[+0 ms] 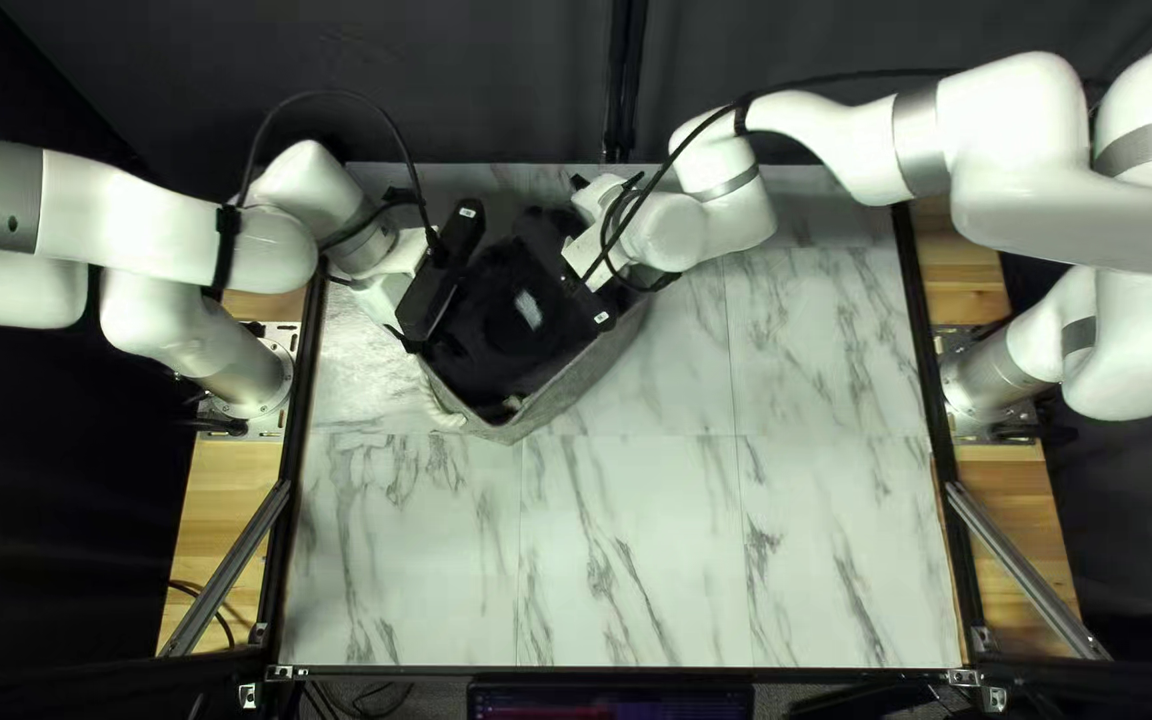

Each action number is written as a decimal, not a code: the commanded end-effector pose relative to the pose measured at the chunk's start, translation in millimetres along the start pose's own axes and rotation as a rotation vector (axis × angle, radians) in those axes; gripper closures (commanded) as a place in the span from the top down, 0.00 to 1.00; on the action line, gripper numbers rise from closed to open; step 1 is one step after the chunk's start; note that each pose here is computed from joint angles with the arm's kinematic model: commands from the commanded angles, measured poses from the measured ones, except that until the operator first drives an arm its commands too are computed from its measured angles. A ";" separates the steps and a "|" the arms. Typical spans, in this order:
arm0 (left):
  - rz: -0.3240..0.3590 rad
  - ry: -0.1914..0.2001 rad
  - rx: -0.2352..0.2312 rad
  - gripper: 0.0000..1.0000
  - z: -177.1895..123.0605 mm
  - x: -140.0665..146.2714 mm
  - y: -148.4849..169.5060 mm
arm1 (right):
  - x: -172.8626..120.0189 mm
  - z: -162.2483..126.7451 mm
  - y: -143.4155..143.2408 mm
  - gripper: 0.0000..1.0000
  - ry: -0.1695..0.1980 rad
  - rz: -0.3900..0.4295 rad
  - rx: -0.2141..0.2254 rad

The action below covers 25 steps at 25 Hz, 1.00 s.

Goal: Pick up a folded sweatshirt and place it into a fabric basket

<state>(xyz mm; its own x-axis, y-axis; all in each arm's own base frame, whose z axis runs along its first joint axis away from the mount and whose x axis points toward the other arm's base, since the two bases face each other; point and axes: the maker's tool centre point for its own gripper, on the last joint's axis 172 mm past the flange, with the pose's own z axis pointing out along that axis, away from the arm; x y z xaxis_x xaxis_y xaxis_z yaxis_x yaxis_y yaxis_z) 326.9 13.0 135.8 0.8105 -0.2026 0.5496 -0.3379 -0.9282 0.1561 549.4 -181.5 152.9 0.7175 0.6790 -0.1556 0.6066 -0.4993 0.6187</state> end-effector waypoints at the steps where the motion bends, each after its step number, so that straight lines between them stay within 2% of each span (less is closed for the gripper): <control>1: 0.004 -0.007 0.002 0.00 0.9 3.3 -1.2 | 5.5 -38.2 5.4 1.00 0.042 -0.003 -0.051; 3: 0.005 -0.016 0.000 0.00 4.3 4.9 -1.7 | 9.7 -68.2 12.9 1.00 0.075 -0.001 -0.085; 8: -0.006 -0.031 -0.004 0.00 9.0 0.8 1.3 | 2.6 -137.7 17.5 1.00 0.125 0.020 -0.156; 12: -0.018 -0.037 -0.006 0.00 12.8 -4.4 4.2 | -17.4 -187.2 1.7 1.00 0.139 0.047 -0.206; 14: -0.020 -0.036 -0.004 0.00 12.2 -4.2 4.3 | -25.1 -201.5 -3.1 1.00 0.143 0.060 -0.225; 16: -0.016 -0.038 -0.001 0.00 11.8 -2.4 4.6 | -30.7 -214.3 -9.6 1.00 0.147 0.087 -0.222; 19: -0.002 -0.061 0.012 0.00 13.6 -2.1 4.7 | -25.7 -231.7 -24.6 1.00 0.156 0.151 -0.186; 25: 0.017 -0.149 0.046 0.01 18.9 -9.6 5.5 | -6.2 -248.3 -34.3 1.00 0.138 0.305 -0.078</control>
<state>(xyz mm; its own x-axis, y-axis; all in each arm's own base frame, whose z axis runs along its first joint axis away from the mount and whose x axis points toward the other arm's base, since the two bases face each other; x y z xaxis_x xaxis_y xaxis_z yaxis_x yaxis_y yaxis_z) 326.0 5.5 119.1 0.8574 -0.2460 0.4520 -0.3325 -0.9352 0.1218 436.5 -43.2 323.8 0.7733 0.6237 0.1140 0.3723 -0.5923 0.7145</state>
